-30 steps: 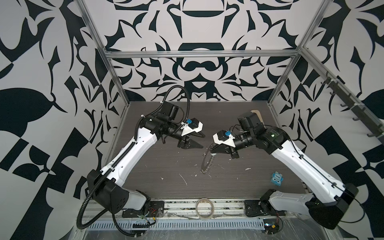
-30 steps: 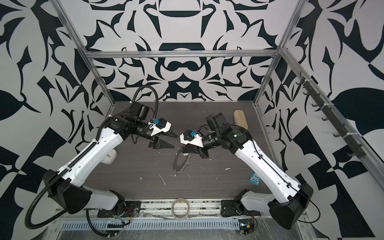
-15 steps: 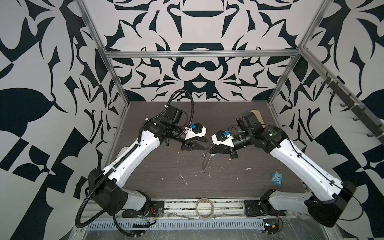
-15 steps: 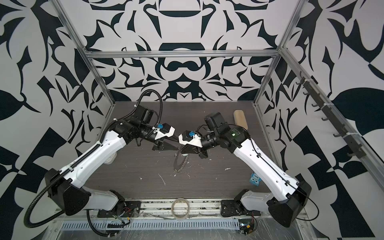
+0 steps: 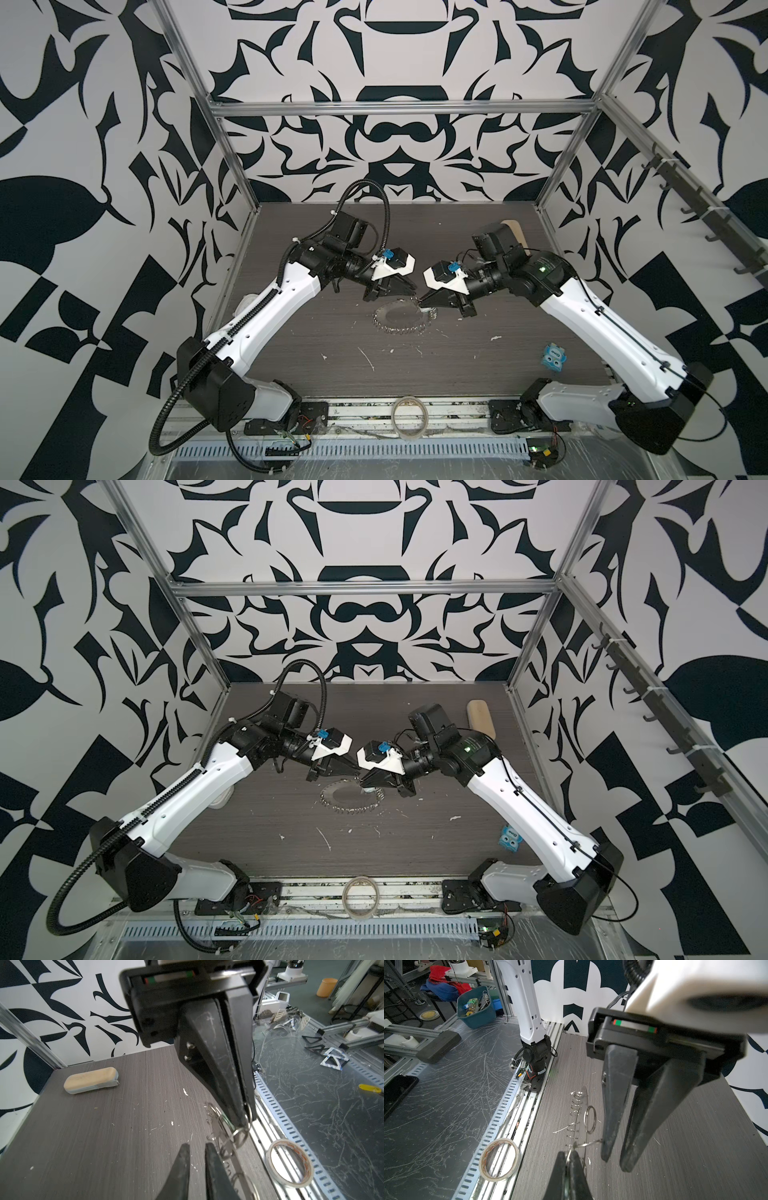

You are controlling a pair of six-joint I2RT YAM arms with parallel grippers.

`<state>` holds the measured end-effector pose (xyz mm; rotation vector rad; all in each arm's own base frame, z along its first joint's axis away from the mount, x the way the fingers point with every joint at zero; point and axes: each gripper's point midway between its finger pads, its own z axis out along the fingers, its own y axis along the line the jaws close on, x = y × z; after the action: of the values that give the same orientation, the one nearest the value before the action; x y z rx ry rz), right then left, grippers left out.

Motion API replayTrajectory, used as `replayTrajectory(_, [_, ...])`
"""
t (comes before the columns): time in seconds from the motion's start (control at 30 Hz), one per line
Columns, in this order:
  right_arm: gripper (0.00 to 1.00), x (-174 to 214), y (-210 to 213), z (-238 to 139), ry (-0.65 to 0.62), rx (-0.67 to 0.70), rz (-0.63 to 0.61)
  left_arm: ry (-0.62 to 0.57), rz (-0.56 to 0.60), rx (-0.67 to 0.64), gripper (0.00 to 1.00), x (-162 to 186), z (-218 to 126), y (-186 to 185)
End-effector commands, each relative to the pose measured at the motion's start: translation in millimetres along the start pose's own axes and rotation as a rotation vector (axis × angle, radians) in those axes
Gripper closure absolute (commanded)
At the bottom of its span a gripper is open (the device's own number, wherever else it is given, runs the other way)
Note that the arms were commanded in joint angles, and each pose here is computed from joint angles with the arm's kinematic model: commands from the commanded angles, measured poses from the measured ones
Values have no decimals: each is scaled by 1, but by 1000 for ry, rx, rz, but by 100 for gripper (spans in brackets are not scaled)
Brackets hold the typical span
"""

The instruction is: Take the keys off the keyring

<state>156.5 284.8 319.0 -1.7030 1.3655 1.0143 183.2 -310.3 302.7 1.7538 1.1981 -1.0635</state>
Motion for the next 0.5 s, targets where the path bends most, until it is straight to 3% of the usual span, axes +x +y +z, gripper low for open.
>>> replayTrajectory(0.0, [100, -22, 5, -8, -52, 2, -76, 0, 39, -8, 61, -1, -4, -10])
replayTrajectory(0.1, [100, -18, 5, -8, -33, 3, -76, 12, 66, -16, 50, -2, -6, -13])
replayTrajectory(0.47, [100, -14, 3, -6, 9, 4, -93, 87, 87, -57, 44, -10, -25, -16])
